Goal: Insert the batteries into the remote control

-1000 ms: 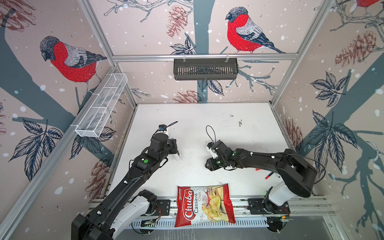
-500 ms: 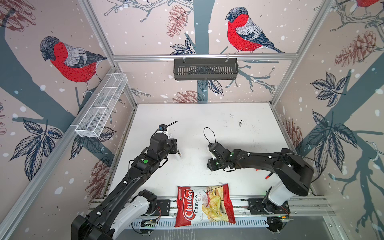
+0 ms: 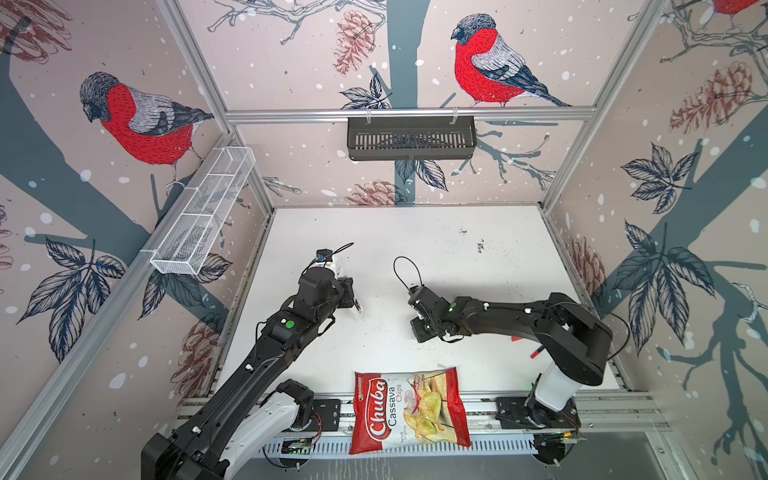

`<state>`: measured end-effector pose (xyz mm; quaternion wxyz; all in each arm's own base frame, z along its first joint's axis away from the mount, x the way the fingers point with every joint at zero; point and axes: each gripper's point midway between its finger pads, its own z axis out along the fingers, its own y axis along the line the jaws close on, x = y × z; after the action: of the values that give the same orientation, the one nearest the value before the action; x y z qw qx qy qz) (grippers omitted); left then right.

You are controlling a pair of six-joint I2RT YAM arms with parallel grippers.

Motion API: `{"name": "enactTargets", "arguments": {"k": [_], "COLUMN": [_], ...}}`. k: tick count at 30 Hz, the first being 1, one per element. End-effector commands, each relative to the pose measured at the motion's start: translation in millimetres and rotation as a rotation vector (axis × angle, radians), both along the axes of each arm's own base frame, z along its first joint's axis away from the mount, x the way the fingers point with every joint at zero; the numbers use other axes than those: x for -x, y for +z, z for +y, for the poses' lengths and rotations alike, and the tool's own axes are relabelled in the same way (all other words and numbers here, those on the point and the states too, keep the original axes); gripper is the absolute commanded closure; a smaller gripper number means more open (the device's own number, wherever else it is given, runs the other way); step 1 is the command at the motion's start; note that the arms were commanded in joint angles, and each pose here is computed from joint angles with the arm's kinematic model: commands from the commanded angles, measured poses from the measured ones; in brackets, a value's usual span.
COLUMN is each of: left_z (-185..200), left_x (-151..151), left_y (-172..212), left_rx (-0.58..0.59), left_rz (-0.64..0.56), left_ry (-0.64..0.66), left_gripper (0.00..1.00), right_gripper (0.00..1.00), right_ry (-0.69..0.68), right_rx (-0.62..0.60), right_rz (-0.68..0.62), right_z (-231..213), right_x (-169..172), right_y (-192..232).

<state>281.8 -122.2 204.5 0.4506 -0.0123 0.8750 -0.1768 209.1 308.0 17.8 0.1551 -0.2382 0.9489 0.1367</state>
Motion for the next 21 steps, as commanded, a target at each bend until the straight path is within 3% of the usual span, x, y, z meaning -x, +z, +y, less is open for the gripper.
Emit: {"name": "enactTargets", "arguments": {"k": [1, 21], "left_z": [-2.3, -2.6], "left_x": [-3.4, 1.0], "left_y": [10.0, 15.3], "left_rx": [0.023, 0.049], "left_rz": [-0.040, -0.060], "left_ry": [-0.003, -0.009], "left_gripper": [1.00, 1.00], "right_gripper": [0.81, 0.78], "right_ry": [0.036, 0.137], "right_rx": [0.107, 0.273], "right_rz": [0.022, 0.069], "right_z": [-17.0, -21.3], "right_x": [7.4, 6.6], "right_y": [-11.0, -22.3]}}
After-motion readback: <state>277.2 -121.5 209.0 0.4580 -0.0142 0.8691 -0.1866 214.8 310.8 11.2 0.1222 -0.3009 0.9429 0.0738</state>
